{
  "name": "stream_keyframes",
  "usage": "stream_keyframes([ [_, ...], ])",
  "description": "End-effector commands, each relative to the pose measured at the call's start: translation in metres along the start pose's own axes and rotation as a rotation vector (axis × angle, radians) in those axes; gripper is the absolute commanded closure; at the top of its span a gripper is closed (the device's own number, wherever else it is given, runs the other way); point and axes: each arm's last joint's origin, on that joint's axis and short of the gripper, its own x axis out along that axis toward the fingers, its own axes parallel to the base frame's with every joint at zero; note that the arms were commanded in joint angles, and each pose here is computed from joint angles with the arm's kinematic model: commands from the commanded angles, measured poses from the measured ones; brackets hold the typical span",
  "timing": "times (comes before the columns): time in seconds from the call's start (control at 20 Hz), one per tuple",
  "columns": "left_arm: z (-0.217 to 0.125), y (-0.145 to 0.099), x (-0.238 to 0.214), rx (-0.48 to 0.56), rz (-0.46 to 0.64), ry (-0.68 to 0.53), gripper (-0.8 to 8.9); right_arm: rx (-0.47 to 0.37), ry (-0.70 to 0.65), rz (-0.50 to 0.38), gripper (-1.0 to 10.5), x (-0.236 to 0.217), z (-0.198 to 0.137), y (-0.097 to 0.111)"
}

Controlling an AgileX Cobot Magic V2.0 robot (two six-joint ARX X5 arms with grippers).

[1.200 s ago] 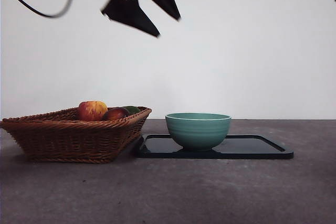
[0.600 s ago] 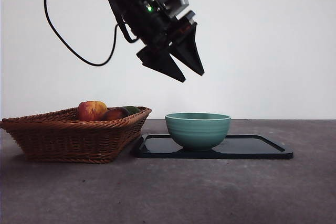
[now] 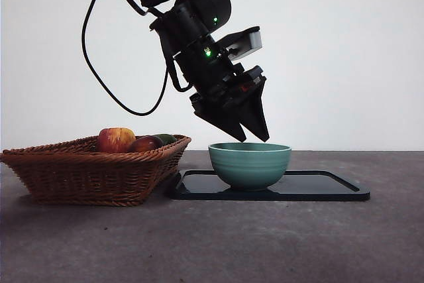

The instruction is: Pick up the wifruite, put it on the bowl, pick up the plate, put it on desk

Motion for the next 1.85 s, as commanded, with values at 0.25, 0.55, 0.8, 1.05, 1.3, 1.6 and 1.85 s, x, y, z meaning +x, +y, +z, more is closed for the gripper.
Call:
stream_keyframes([
  [0.25,-0.004,0.002,0.023,0.032,0.003,0.032,5.00,0.016,-0.019,0.008,7.2,-0.004,-0.001,0.002],
  [0.55,-0.011,0.003,0.037,0.025,-0.010,0.060,5.00,0.020,-0.024,0.009,7.2,-0.005,-0.001,0.002],
  [0.8,-0.010,0.003,0.037,0.027,0.006,0.049,5.84,0.019,-0.026,0.009,7.2,-0.005,-0.001,0.002],
  [1.05,-0.010,0.003,0.037,0.017,0.007,0.051,6.94,0.019,-0.026,0.009,7.2,-0.005,-0.001,0.002],
  [1.3,0.000,0.005,0.028,-0.012,0.004,0.055,7.03,0.018,-0.026,0.009,7.2,-0.005,-0.001,0.002],
  [1.6,0.038,0.010,-0.022,-0.099,0.041,-0.046,7.03,0.017,-0.027,0.008,7.2,-0.005,-0.001,0.002],
  [1.85,0.063,0.005,-0.112,-0.221,0.100,-0.201,7.03,0.006,-0.042,0.004,7.2,-0.005,0.001,0.002],
])
